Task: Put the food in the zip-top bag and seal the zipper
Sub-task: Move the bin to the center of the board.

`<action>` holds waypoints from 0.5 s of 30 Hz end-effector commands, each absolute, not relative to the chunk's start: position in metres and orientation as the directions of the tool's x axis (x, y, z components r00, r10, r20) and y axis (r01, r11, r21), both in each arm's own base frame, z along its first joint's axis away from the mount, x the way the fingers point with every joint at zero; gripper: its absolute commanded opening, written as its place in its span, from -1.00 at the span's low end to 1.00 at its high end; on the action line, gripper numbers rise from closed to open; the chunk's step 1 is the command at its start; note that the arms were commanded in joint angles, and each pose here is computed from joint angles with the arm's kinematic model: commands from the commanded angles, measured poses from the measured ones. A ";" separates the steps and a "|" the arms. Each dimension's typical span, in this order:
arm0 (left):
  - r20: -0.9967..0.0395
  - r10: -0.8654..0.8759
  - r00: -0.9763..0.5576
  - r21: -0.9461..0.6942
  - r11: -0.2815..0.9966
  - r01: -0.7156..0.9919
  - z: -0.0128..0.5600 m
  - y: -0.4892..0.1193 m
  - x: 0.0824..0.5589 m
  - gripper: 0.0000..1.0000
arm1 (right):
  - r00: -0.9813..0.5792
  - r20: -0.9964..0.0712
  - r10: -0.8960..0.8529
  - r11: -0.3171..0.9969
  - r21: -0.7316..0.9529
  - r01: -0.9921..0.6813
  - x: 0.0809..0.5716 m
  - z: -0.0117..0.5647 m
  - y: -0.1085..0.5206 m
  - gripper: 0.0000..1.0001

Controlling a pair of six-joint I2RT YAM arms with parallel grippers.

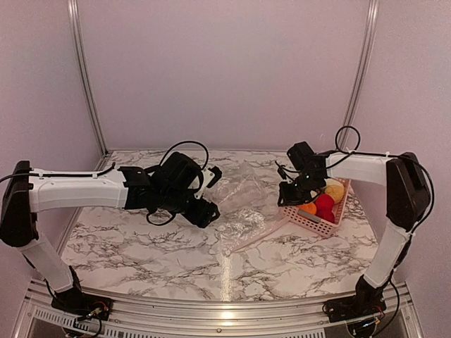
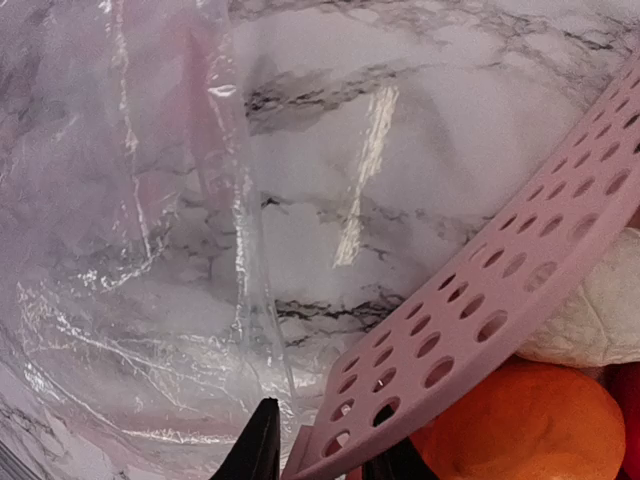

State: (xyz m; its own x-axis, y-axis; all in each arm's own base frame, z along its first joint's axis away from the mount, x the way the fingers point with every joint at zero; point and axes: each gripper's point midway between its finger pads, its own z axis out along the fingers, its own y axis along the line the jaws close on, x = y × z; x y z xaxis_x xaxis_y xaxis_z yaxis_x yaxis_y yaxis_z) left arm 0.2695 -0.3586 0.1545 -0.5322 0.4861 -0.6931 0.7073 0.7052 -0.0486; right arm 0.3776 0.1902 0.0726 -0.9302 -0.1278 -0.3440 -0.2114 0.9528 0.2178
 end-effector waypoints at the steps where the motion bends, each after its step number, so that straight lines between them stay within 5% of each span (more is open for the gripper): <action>1: -0.675 0.553 -0.488 0.009 0.668 0.744 0.144 -0.379 0.264 0.50 | -0.915 -0.323 -0.241 0.904 0.270 -0.333 0.317 0.084 0.228 -0.54; 9: -0.648 0.614 -0.452 0.004 0.595 0.803 0.123 -0.388 0.238 0.47 | -0.881 -0.272 -0.387 0.850 0.264 -0.455 0.254 0.067 0.242 -0.60; 15: -0.580 0.768 -0.270 0.120 0.409 0.905 0.099 -0.400 0.208 0.41 | -0.844 -0.299 -0.446 0.810 0.267 -0.522 0.248 0.065 0.253 -0.64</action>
